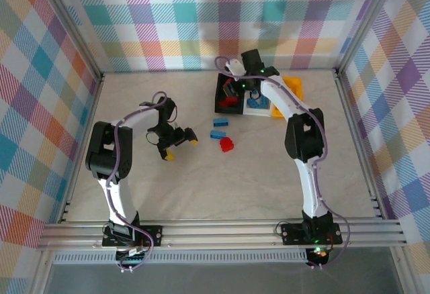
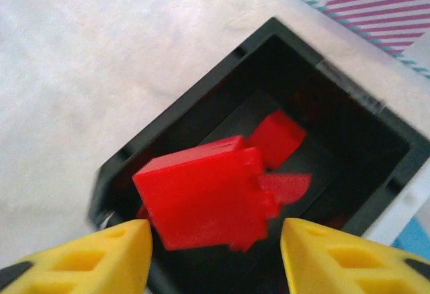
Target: Sort the legos into containers by color
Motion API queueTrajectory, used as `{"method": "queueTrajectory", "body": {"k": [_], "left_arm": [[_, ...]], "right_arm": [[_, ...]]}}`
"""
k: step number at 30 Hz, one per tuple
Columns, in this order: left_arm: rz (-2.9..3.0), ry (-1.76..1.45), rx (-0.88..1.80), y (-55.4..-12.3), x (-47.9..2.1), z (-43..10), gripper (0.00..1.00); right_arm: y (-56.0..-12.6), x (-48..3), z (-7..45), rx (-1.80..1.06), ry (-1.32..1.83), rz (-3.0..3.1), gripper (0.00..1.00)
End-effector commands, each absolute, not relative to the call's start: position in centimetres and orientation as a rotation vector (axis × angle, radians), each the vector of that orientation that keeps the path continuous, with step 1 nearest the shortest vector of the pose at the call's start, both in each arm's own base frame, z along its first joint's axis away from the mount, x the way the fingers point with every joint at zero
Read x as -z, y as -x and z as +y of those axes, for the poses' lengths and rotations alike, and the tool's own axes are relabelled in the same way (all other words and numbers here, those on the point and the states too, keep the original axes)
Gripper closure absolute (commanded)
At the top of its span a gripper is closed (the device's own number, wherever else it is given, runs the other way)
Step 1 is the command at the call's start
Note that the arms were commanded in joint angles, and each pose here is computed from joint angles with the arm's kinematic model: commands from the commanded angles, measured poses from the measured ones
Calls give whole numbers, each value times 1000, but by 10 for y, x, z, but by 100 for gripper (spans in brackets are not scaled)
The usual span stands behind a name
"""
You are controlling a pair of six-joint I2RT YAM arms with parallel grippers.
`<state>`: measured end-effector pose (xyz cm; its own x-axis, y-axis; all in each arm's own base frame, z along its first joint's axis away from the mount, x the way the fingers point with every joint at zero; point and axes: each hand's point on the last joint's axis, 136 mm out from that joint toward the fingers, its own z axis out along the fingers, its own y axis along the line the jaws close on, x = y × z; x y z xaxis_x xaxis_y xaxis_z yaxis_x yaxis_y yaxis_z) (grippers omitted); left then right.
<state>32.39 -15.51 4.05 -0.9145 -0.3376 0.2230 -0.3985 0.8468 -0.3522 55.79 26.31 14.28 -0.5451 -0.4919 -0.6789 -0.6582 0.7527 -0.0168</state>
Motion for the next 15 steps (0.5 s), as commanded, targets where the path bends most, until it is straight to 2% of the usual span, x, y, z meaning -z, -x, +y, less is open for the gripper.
{"method": "queueTrajectory", "body": {"k": [1, 4, 7, 10, 15], "left_arm": [[-2892, -551, -614, -324, -57, -153, 0], [-2896, -550, -615, -327, -57, -154, 0], [-2896, -548, -621, -331, -55, -155, 0], [-2900, -548, -630, -336, -54, -157, 0], [-2894, -567, -651, -344, -50, -161, 0]], "right_arm": [[-563, -121, 258, -310, 829, 2348, 40], [-559, -135, 260, -334, 821, 2320, 39], [-535, -146, 255, -339, 844, 2321, 39], [-483, -145, 256, -403, 898, 2362, 39], [-376, -106, 260, -523, 1017, 2513, 38]]}}
